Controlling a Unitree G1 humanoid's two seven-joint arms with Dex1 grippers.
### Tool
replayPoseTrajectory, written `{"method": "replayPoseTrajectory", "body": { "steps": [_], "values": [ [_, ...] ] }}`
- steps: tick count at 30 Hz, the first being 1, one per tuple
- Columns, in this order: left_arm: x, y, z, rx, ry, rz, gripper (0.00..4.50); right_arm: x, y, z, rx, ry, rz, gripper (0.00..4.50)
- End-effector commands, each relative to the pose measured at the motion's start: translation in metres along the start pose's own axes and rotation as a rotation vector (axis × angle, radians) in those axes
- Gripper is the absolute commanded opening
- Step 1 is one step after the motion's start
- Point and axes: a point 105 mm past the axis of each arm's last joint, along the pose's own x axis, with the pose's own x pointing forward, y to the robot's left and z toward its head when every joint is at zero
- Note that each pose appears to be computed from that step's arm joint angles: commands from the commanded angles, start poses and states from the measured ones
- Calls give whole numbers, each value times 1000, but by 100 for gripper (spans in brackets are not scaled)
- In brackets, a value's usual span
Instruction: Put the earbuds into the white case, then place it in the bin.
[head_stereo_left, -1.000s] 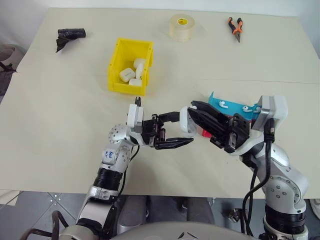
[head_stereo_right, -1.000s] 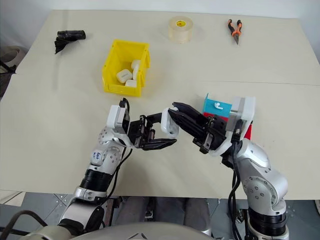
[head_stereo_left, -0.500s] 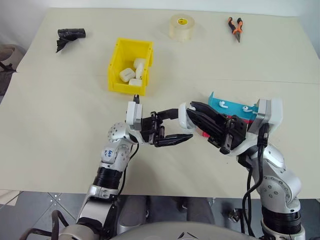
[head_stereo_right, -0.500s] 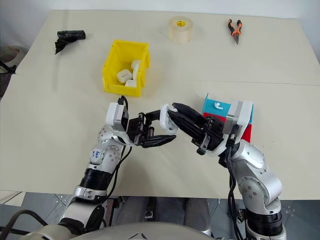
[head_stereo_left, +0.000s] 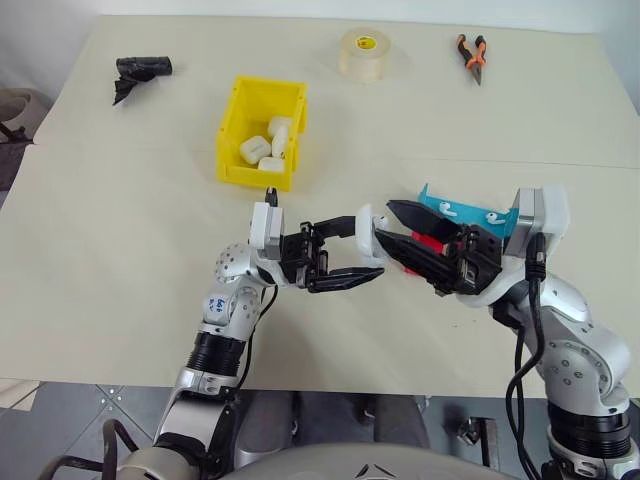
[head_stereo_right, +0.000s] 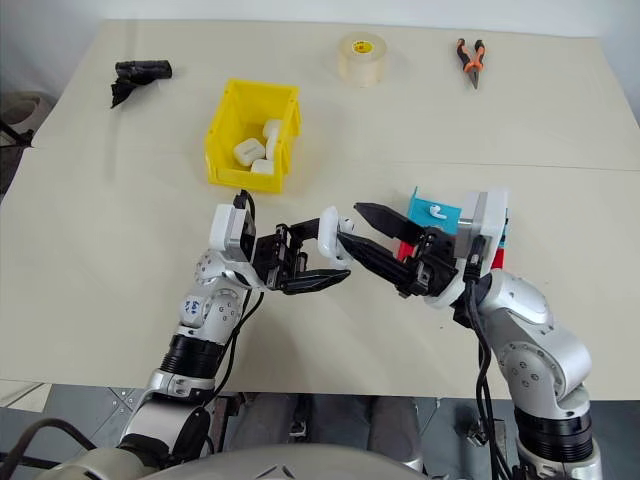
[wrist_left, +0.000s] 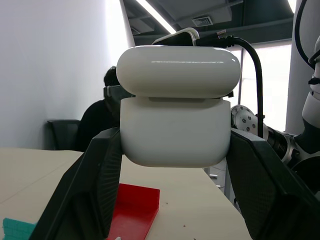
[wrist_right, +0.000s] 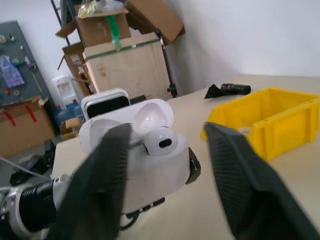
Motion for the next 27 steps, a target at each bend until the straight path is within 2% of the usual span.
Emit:
{"method": "replayPoseTrajectory", "body": {
  "steps": [1, 6, 9, 14, 17, 19, 22, 23, 24, 27],
  "values": [
    [1, 0, 9, 58, -12, -15, 275, -25, -16, 11, -99, 47, -66, 383],
    [-15, -2, 8, 89, 38, 7, 275, -86, -48, 12, -207, 219, -214, 383],
    [-19, -1, 9, 109, 43, 25, 275, -114, -65, 14, -300, 274, -303, 383],
    [-18, 1, 12, 135, 49, 33, 275, -139, -73, 15, -422, 326, -338, 383],
    [-18, 3, 16, 154, 44, 57, 275, -156, -78, 11, -408, 370, -393, 383],
    [-17, 4, 16, 161, 44, 72, 275, -162, -84, 11, -362, 367, -453, 383],
    [-16, 3, 16, 160, 47, 76, 275, -157, -88, 10, -339, 395, -435, 383],
    [-16, 2, 16, 157, 49, 76, 275, -153, -90, 10, -343, 417, -415, 401],
    [-16, 1, 16, 156, 50, 75, 275, -148, -91, 9, -332, 446, -390, 419],
    [-15, -1, 17, 157, 53, 76, 275, -134, -106, 8, -328, 596, -368, 419]
  ]
}}
